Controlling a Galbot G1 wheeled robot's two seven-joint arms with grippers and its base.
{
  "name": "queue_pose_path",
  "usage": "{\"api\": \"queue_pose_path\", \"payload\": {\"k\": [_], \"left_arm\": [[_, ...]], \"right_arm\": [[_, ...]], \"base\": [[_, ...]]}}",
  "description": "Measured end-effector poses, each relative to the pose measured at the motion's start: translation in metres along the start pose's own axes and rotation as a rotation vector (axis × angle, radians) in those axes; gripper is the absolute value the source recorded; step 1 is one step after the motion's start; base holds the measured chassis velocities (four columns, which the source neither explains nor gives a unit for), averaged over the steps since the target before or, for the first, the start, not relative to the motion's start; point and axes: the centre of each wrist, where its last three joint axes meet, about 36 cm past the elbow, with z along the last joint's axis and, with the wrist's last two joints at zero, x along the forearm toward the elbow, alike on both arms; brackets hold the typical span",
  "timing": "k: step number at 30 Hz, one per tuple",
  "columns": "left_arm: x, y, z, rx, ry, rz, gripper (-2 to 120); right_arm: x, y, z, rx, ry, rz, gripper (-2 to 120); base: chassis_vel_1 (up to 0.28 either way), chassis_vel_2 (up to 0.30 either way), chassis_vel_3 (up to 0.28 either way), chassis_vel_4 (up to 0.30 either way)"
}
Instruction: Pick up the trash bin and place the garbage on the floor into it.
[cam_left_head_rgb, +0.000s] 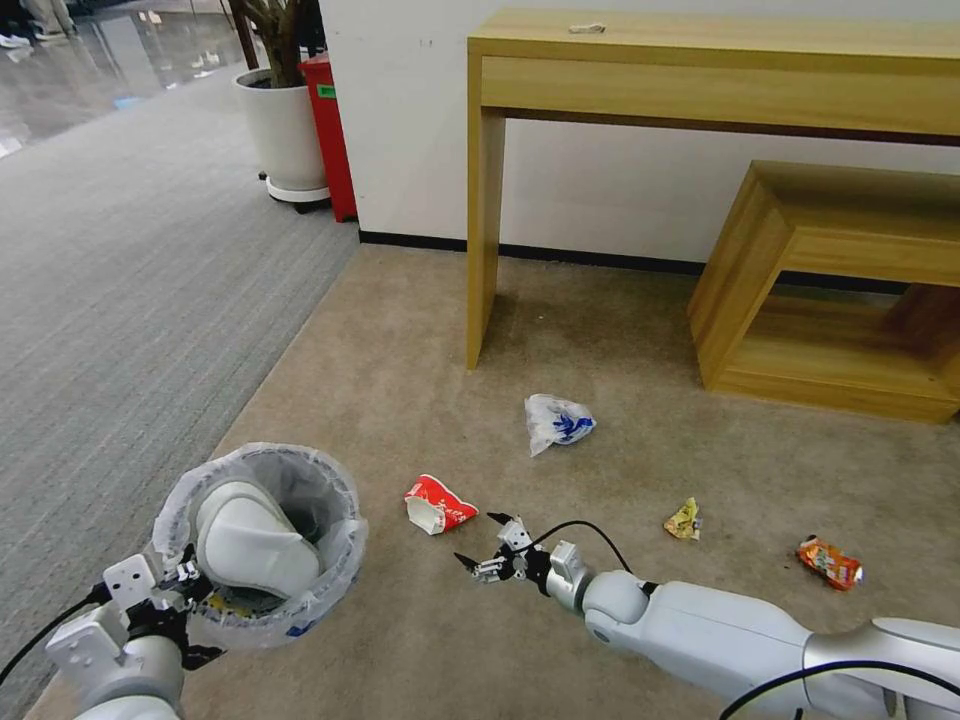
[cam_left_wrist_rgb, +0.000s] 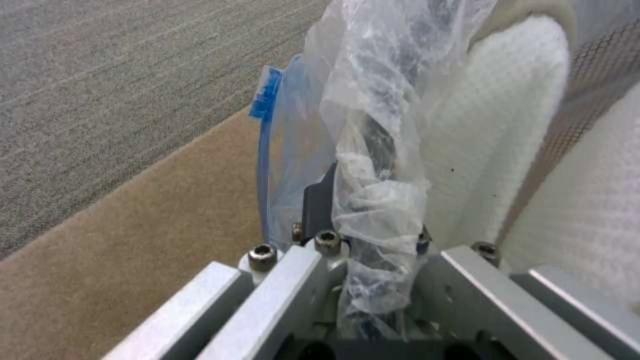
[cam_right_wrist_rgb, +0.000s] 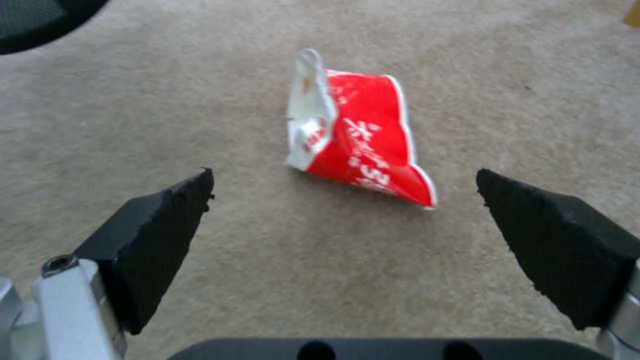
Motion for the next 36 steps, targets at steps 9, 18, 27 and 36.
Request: {"api": "queue_pose_path", "payload": {"k": [9,18,27,36], "left_arm": [[0.001,-0.001,0.0,-0.003,-0.002,0.007,0],[0.003,-0.001,0.0,-0.005,-0.005,0.014,0],[0.006,-0.001,-0.002,-0.006,-0.014,0.018,0],[0.01,-0.002,-0.004,-0.006,-0.018,0.019,0]], "right_arm": [[-0.012,-0.001,-0.007,-0.01,0.024,0.028,100],[-0.027,0.004,-0.019,-0.023,0.022,0.026,100],[-0.038,0.012,-0.026,-0.022,0.041,0.015,100],[-0.039,0.011,-0.034,-0.001,0.081,0.018,100]], "base": [[0.0,0.0,0.0,0.0],[0.0,0.0,0.0,0.0],[0.0,0.0,0.0,0.0],[0.0,0.0,0.0,0.0]]}}
